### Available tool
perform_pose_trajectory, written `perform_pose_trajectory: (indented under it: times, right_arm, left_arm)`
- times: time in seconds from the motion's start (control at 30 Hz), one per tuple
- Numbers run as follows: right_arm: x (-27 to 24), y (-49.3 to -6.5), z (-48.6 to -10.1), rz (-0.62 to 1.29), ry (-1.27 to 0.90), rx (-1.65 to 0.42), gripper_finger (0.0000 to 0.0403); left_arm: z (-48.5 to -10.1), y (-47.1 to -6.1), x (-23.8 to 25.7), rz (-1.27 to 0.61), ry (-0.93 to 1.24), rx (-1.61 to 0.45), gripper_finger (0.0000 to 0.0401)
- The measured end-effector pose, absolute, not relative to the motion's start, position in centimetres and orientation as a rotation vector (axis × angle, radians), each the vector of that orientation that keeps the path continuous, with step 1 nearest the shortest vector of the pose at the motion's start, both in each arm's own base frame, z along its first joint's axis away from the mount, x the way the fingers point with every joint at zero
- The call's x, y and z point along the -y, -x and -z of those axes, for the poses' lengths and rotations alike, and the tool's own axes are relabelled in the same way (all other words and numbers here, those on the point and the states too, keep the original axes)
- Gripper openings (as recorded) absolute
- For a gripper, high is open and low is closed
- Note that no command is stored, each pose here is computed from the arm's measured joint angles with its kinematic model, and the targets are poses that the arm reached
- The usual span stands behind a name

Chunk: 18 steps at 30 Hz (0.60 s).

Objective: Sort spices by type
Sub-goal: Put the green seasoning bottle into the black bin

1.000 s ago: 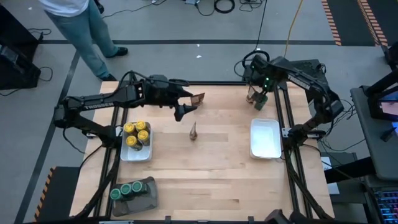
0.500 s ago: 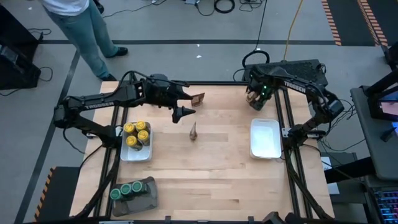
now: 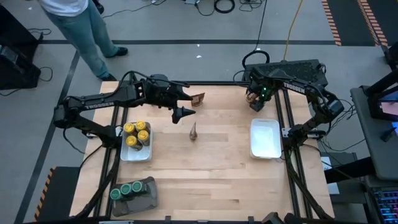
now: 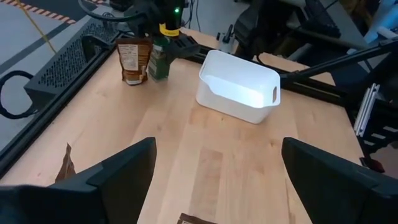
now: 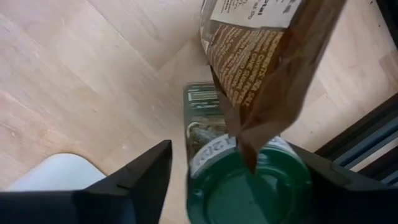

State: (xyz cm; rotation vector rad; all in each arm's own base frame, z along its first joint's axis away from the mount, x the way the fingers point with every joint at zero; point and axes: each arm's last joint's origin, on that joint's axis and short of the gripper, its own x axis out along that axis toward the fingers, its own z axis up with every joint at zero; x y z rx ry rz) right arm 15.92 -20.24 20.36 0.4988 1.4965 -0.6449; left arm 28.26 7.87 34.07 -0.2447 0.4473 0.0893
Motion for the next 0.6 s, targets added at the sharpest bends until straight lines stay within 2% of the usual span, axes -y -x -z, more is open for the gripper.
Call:
perform_pose_trajectory:
  times: [0.27, 0.47, 0.6]
  right_arm:
    - [19.9, -15.7, -20.4, 0.625, -0.520, -1.529, 0.0169]
    - [19.1, -15.5, -21.0, 0.633, -0.542, -1.544, 0.0170]
    - [18.1, -16.0, -21.9, 0.632, -0.511, -1.506, 0.0192]
  left_arm:
    - [-34.1, -28.3, -7.8, -0.085, 0.245, -0.448, 0.0350]
    - [-34.1, -28.4, -7.4, -0.070, 0.242, -0.449, 0.0350]
    - [-34.1, -28.5, -7.1, -0.059, 0.239, -0.451, 0.0350]
